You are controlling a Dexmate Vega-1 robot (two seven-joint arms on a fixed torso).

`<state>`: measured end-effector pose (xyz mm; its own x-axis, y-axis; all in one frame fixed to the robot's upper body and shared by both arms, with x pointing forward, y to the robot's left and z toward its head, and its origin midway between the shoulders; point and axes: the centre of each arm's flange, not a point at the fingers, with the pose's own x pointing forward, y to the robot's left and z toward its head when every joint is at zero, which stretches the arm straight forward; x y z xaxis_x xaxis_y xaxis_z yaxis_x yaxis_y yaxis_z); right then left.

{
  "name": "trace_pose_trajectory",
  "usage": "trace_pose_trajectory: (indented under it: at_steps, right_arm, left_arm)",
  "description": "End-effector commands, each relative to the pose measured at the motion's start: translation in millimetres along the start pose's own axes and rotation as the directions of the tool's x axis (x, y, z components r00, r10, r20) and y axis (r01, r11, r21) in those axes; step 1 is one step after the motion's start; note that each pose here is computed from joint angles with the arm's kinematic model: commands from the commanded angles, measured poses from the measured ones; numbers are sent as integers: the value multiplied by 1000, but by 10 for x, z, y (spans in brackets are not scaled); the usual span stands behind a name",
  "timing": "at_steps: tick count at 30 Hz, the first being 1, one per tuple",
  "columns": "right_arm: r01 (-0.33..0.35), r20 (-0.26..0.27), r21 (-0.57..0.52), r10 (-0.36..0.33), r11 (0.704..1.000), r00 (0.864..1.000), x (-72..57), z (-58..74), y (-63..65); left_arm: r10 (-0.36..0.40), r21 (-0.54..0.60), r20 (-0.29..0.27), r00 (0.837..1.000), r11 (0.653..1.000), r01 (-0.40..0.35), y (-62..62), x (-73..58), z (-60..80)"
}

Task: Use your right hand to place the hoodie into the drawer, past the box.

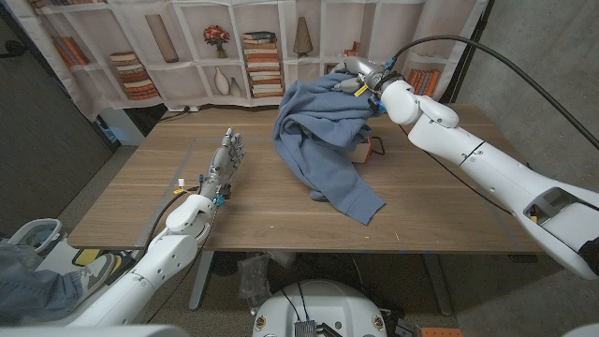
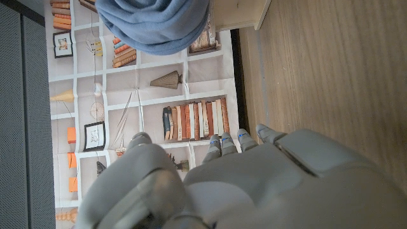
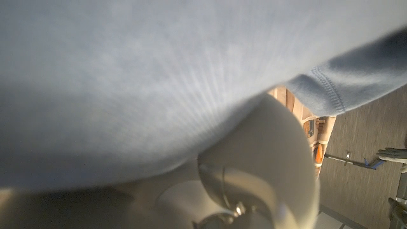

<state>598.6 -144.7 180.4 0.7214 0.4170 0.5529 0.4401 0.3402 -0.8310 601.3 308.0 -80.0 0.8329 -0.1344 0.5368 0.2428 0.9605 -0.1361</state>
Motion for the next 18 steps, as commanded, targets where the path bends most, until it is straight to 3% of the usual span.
trace_pose_trajectory:
  at_steps: [1,18]
  right_arm:
    - [-16,18,-60,18,998,1000,28,67,212]
    - [-59,31,-86,62,995,998,65,83,426]
  left_arm:
    - [6,-4,3,1000,1000,-6,-10,13,-6]
    - [10,-12,-5,1000,1000,-10,-45,2,-72]
